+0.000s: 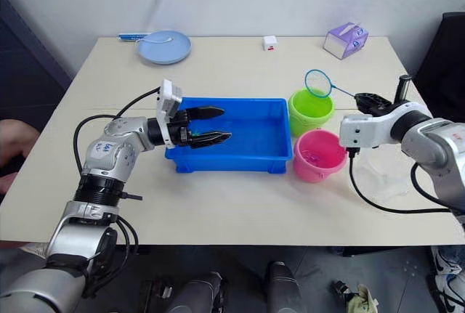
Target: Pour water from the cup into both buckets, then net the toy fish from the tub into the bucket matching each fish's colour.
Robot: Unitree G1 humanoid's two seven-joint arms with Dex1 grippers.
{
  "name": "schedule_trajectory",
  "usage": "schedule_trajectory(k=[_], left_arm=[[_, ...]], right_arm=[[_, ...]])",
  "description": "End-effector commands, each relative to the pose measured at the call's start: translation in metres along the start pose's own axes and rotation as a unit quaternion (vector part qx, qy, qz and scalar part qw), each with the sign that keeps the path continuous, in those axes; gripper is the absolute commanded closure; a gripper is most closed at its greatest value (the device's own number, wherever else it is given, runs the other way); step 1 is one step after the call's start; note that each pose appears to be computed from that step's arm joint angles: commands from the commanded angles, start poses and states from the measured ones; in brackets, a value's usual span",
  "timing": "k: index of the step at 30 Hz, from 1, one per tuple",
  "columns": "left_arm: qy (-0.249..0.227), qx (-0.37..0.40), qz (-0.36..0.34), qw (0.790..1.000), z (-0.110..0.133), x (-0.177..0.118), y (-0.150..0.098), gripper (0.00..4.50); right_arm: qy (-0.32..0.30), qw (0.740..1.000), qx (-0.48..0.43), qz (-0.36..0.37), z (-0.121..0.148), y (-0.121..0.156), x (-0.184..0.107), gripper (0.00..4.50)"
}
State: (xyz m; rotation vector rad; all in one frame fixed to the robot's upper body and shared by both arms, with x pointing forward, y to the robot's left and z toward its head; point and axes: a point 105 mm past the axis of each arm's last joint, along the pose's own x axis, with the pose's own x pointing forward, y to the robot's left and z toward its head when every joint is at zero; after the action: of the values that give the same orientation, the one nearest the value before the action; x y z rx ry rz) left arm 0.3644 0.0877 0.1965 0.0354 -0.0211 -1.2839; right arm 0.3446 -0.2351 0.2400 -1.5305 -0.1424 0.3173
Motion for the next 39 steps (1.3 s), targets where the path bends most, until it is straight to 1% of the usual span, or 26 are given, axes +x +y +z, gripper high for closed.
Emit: schedule_trajectory(k=[1, 3, 4, 7, 9, 11, 15, 18, 22, 29, 32, 39], left_arm=[[0.013, 0.023, 0.029, 0.999, 0.001, -0.02, 0.007, 0.0], [0.026, 0.021, 0.044, 0.998, -0.004, -0.032, 0.011, 0.0], [0.035, 0.021, 0.055, 0.998, -0.007, -0.04, 0.013, 0.0], [0.059, 0.023, 0.087, 0.994, -0.013, -0.063, 0.018, 0.0], [0.072, 0.025, 0.11, 0.991, -0.015, -0.079, 0.02, 0.0], [0.091, 0.032, 0.139, 0.986, -0.016, -0.099, 0.022, 0.0], [0.103, 0.035, 0.176, 0.978, -0.014, -0.121, 0.02, 0.0], [0.103, 0.032, 0.193, 0.975, -0.012, -0.13, 0.016, 0.0], [0.106, 0.031, 0.208, 0.972, -0.012, -0.137, 0.011, 0.0], [0.1, 0.032, 0.228, 0.968, -0.007, -0.143, 0.01, 0.0], [0.101, 0.031, 0.239, 0.965, -0.007, -0.149, 0.011, 0.0], [0.098, 0.034, 0.249, 0.963, -0.003, -0.152, 0.013, 0.0]], right_arm=[[-0.088, 0.978, 0.191, 0.007, 0.045, -0.002, 0.003, 3.74], [-0.117, 0.963, 0.239, 0.039, 0.066, 0.005, 0.007, 3.74], [-0.127, 0.954, 0.268, 0.053, 0.075, 0.01, 0.01, 3.74], [-0.146, 0.933, 0.317, 0.091, 0.096, 0.021, 0.02, 3.74], [-0.146, 0.929, 0.321, 0.116, 0.104, 0.031, 0.028, 3.74], [-0.146, 0.93, 0.309, 0.137, 0.111, 0.043, 0.041, 3.74], [-0.149, 0.931, 0.295, 0.154, 0.122, 0.053, 0.06, 3.74], [-0.151, 0.935, 0.283, 0.154, 0.127, 0.055, 0.073, 3.74], [-0.157, 0.933, 0.28, 0.162, 0.136, 0.06, 0.086, 3.74], [-0.159, 0.938, 0.248, 0.183, 0.148, 0.072, 0.108, 3.74], [-0.157, 0.945, 0.218, 0.188, 0.153, 0.076, 0.119, 3.74], [-0.178, 0.934, 0.23, 0.207, 0.177, 0.082, 0.127, 3.74]])
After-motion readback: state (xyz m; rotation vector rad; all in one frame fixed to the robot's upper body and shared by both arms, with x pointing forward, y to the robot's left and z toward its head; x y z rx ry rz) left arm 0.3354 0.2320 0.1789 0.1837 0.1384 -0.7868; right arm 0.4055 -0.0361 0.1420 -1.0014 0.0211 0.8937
